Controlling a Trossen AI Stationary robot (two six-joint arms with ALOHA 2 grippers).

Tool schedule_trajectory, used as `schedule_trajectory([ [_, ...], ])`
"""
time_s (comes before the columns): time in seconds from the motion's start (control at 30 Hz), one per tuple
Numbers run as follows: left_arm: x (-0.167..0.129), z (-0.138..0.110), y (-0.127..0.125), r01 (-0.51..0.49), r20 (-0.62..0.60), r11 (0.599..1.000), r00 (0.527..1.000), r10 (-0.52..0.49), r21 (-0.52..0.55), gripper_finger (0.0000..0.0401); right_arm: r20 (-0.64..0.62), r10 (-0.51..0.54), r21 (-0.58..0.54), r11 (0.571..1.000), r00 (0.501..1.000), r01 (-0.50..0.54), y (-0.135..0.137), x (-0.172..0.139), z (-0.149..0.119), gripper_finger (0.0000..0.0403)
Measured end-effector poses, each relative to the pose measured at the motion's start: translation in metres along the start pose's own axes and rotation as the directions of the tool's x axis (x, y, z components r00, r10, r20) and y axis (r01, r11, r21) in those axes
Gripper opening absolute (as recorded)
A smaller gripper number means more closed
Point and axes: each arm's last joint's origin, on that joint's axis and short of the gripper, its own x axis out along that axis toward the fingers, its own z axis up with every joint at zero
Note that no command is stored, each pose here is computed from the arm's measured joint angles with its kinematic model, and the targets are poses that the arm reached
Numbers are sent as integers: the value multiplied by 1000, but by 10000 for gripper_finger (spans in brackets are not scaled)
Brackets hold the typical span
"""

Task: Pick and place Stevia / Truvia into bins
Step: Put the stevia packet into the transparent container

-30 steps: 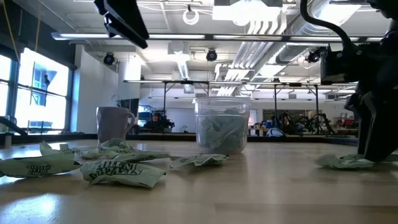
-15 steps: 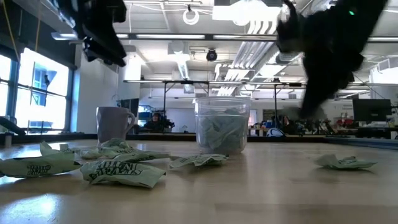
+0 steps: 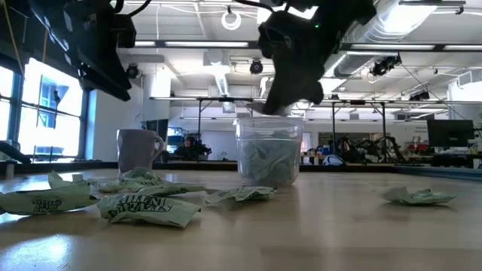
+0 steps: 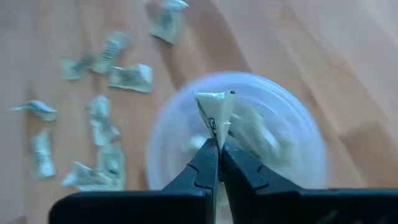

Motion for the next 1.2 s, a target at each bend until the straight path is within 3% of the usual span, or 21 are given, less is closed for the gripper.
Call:
schedule_trajectory([
  [0.13,-2,-5,3,12,-35,999,999,-13,-38,190,-13,15,-5,1000,1000,-15,-4,6,1,68],
  [0.33,-1,-12,6,-13,-122,999,993,9,-30,190,-11,-1,-24,1000,1000,1,1,-8,-1,186],
  [0.57,25,-10,0,38,-185,980,983,-1,195,190,42,-149,-188,970,988,154,21,-47,-17,281],
  [0.8,73,-4,-11,97,-175,891,984,-20,444,191,-81,-253,-194,953,964,234,25,-56,-41,293],
  [1.0,95,-13,-8,92,-278,864,959,57,495,191,-58,-303,-180,940,951,289,36,-60,-53,293],
  [1.2,96,0,-16,71,-220,831,973,63,552,191,-84,-321,-165,938,943,304,37,-61,-57,293],
])
